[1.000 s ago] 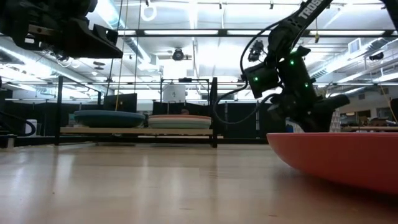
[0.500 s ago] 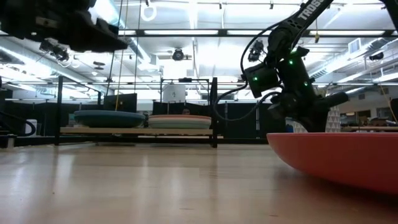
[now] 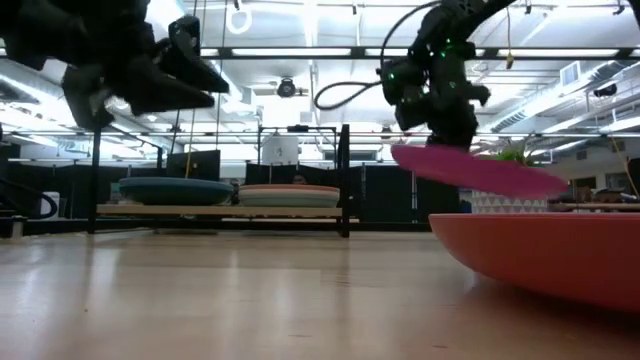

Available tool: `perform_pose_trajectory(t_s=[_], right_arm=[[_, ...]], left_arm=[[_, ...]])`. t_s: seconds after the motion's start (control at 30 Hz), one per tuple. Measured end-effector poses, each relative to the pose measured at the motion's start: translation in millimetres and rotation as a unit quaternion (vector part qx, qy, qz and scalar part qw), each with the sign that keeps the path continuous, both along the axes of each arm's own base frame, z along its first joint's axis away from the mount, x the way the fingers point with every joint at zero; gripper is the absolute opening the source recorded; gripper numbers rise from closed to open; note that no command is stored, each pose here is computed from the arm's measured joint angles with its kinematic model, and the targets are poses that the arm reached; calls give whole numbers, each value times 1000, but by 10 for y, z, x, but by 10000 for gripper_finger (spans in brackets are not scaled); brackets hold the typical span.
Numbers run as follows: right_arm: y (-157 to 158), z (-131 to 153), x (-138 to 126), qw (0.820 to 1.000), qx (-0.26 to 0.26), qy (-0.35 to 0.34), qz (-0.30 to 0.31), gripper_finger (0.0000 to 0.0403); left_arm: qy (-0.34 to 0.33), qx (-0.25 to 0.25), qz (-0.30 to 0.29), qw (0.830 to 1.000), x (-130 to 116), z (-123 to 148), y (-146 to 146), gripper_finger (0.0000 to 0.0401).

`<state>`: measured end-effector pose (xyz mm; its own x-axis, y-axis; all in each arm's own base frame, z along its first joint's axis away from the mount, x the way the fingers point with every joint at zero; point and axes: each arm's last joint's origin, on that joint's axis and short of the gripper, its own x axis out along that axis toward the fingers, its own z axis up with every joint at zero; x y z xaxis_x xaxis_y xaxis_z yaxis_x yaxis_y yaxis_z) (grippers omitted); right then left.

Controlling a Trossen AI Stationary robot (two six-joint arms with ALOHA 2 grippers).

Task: Place and stack plates onto a shelf
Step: Stack the pink plate on top of the light blue plate on the shelf

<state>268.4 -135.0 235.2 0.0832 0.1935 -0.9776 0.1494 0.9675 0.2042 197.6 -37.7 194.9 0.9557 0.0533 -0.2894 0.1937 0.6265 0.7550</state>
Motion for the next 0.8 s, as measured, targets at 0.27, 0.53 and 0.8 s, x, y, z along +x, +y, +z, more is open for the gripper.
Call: perform_pose_trajectory(t_s=[0.27,0.53,0.8], right_arm=[[56,166,43,996,81,-26,-42,18],[202,172,119,991,111,-20,-76,18],[314,173,169,989,117,-12,-88,18]], left_arm=[[-26,177,-22,984,257,-153,-47,185],[-65,317,-44,945,519,-195,-108,186],[-61,377,-45,923,947,-117,-178,186]])
